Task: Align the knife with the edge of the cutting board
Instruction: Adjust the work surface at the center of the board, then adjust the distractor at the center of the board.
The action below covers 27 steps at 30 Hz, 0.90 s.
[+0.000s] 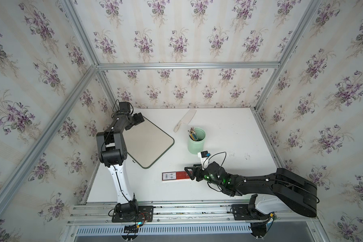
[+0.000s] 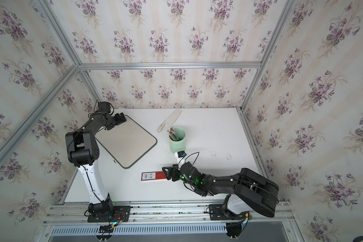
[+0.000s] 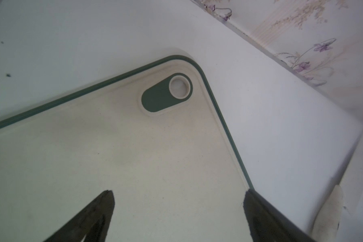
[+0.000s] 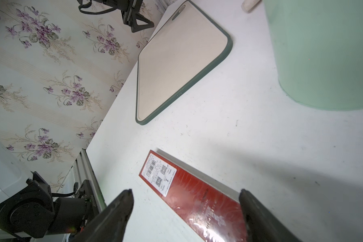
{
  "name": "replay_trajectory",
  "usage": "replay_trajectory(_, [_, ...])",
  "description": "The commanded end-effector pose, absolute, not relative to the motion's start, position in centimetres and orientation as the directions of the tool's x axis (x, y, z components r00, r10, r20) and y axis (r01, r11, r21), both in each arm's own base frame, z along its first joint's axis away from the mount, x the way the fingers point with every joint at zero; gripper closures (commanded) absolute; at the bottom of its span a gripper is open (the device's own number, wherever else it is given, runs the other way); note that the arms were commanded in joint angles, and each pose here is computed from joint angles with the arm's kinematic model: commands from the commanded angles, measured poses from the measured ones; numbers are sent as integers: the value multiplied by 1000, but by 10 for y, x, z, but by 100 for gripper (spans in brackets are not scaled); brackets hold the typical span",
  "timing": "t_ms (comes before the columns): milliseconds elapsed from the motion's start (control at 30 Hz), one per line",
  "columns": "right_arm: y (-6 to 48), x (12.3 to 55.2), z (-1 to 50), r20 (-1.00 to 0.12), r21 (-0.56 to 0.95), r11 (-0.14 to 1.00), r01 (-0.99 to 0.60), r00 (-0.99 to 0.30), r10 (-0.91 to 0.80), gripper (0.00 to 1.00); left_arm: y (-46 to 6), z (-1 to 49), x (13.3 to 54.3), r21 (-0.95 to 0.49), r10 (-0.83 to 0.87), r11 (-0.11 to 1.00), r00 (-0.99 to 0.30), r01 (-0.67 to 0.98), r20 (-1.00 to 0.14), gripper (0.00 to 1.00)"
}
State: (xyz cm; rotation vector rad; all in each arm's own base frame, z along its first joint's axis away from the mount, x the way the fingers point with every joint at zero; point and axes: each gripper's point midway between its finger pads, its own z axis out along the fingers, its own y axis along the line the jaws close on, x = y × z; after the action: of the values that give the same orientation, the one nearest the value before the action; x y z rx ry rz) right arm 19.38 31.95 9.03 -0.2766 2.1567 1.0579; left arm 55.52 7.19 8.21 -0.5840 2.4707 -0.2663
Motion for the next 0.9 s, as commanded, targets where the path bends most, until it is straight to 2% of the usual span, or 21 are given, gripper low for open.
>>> replay_trajectory(0, [320,193,88,-679,600,644,-474,-727,99,17,60,86,579,-365,-436,891,-737,-271,-516,0])
replay_trajectory(367, [313,190,72,-684,564,675,-475,-727,60,17,48,62,611,-427,-439,873,-764,-237,-473,0])
replay_trajectory(633, [314,189,56,-681,534,691,-487,-732,9,16,45,61,630,-458,-451,861,-748,-221,-487,0])
replay_trajectory(867, [320,188,52,-667,541,688,-485,-745,0,16,50,43,624,-428,-474,855,-777,-293,-415,0])
